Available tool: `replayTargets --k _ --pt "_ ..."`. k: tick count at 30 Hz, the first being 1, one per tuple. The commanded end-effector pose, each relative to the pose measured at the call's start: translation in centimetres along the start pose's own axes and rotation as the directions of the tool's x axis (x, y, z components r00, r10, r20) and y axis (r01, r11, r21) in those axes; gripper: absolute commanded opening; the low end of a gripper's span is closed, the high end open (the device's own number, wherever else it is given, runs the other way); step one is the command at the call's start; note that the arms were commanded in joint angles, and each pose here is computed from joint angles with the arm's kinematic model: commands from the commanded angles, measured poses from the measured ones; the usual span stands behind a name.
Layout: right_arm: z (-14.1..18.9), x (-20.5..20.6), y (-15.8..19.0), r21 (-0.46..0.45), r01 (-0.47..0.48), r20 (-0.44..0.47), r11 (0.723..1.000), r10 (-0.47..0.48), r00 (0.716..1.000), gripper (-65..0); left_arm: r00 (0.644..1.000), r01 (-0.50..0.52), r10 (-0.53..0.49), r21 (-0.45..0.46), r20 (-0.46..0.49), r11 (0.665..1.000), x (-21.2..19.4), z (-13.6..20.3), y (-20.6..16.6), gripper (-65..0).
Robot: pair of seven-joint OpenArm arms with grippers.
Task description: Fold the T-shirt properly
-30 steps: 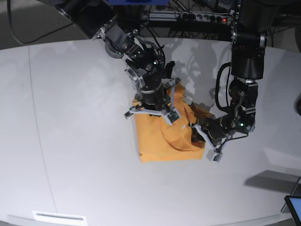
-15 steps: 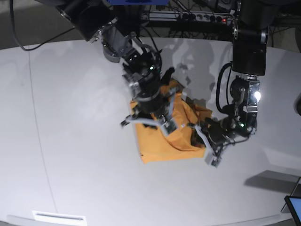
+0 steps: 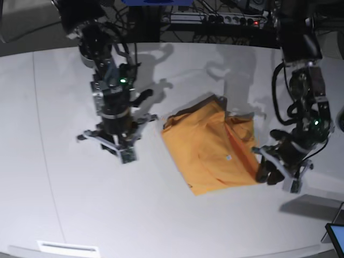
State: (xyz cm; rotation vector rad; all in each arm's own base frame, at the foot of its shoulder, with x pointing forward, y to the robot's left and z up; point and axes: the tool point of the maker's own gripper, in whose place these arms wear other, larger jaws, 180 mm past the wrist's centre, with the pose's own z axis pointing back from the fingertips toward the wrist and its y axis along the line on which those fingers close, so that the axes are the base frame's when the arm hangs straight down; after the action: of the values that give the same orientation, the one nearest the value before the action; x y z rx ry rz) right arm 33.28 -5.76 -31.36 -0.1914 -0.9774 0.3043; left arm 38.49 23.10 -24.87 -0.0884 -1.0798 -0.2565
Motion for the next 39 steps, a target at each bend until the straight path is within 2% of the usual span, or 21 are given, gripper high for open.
replayTargets --k 1,8,13,17,21,25,28,33,37,39 --pt "0.3 0.8 -1.4 -0.032 0.005 0.039 0.999 -0.004 0.999 -52.8 0.998 0.033 -0.035 0.029 0.053 0.999 1.7 1.3 0.9 -46.0" --pt "1.5 -3.1 -7.0 -0.156 0.026 -0.030 0.987 -0.031 0.999 -53.2 0.991 0.094 -0.106 0.144 0.078 0.985 1.7 6.9 3.0 -46.0" --pt "1.6 -3.4 -7.1 -0.159 0.035 -0.037 0.987 -0.041 0.998 -53.2 0.995 0.079 -0.089 0.171 0.050 0.982 1.0 6.2 4.3 -41.3" --pt "1.9 -4.9 -7.2 -0.162 0.028 -0.071 0.986 -0.040 0.997 -53.4 0.992 0.101 -0.114 0.187 0.061 0.977 1.2 7.4 4.1 -41.3" --pt "2.7 -8.0 -9.9 -0.237 0.048 -0.137 0.970 -0.082 0.987 -53.4 0.995 0.084 -0.097 0.260 0.037 0.962 -0.1 9.8 6.2 -41.3" --pt "4.6 -11.5 -14.4 -0.360 0.057 -0.148 0.931 -0.117 0.982 -53.4 0.998 0.060 -0.060 0.376 -0.012 0.925 -2.5 13.4 9.7 -41.3" --pt "6.7 -14.1 -17.8 -0.453 0.049 -0.172 0.890 -0.141 0.975 -53.4 0.999 0.048 -0.031 0.474 -0.044 0.879 -4.0 16.9 12.5 -41.3" --pt "10.1 -18.5 -20.5 -0.558 0.054 -0.246 0.828 -0.228 0.942 -53.4 0.991 0.066 0.012 0.574 -0.131 0.816 -7.1 22.0 15.0 -41.3" --pt "12.6 -21.3 -21.7 -0.594 0.015 -0.313 0.804 -0.248 0.917 -53.4 0.975 0.107 0.036 0.611 -0.218 0.784 -9.3 25.2 15.8 -41.3" --pt "14.2 -23.2 -21.9 -0.607 -0.007 -0.359 0.795 -0.266 0.895 -53.4 0.962 0.134 0.051 0.627 -0.268 0.767 -10.4 27.1 16.2 -41.3"
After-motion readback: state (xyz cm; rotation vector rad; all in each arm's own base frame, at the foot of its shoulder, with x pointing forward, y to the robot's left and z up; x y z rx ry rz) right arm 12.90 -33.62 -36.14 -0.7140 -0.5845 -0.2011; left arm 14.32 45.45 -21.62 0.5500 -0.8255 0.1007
